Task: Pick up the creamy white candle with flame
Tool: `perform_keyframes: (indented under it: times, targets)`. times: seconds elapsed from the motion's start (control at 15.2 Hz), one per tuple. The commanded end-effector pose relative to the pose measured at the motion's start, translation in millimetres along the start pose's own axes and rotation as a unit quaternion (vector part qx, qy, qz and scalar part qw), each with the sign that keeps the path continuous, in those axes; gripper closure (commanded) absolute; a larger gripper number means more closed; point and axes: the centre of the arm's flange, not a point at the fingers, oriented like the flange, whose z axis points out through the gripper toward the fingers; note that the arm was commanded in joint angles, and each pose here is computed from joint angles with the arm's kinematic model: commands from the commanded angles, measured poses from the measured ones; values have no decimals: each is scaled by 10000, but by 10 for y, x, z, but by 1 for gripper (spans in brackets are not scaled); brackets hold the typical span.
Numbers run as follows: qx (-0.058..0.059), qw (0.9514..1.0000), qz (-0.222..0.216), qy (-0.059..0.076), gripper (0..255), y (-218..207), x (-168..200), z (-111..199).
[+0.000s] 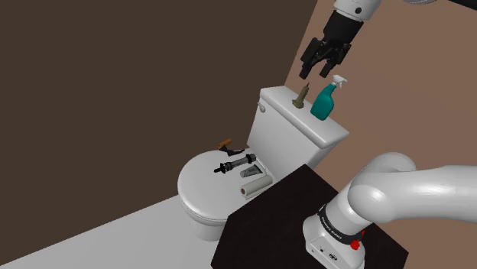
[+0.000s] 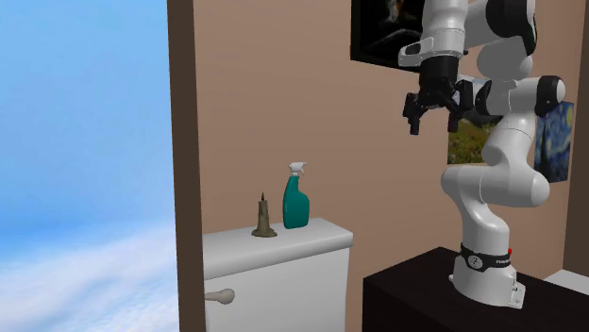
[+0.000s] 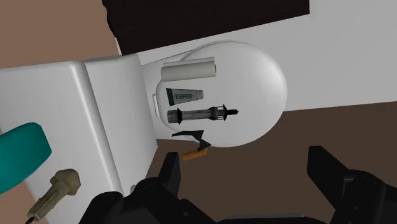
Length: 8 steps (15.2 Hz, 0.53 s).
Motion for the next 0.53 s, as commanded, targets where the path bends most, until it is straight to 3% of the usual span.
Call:
perform_keyframes:
  times: [0.0,0.46]
  targets:
    - [0,10000,0,0,0,0,0,0]
    - [45,9998,-99,-186,0,752,506,329]
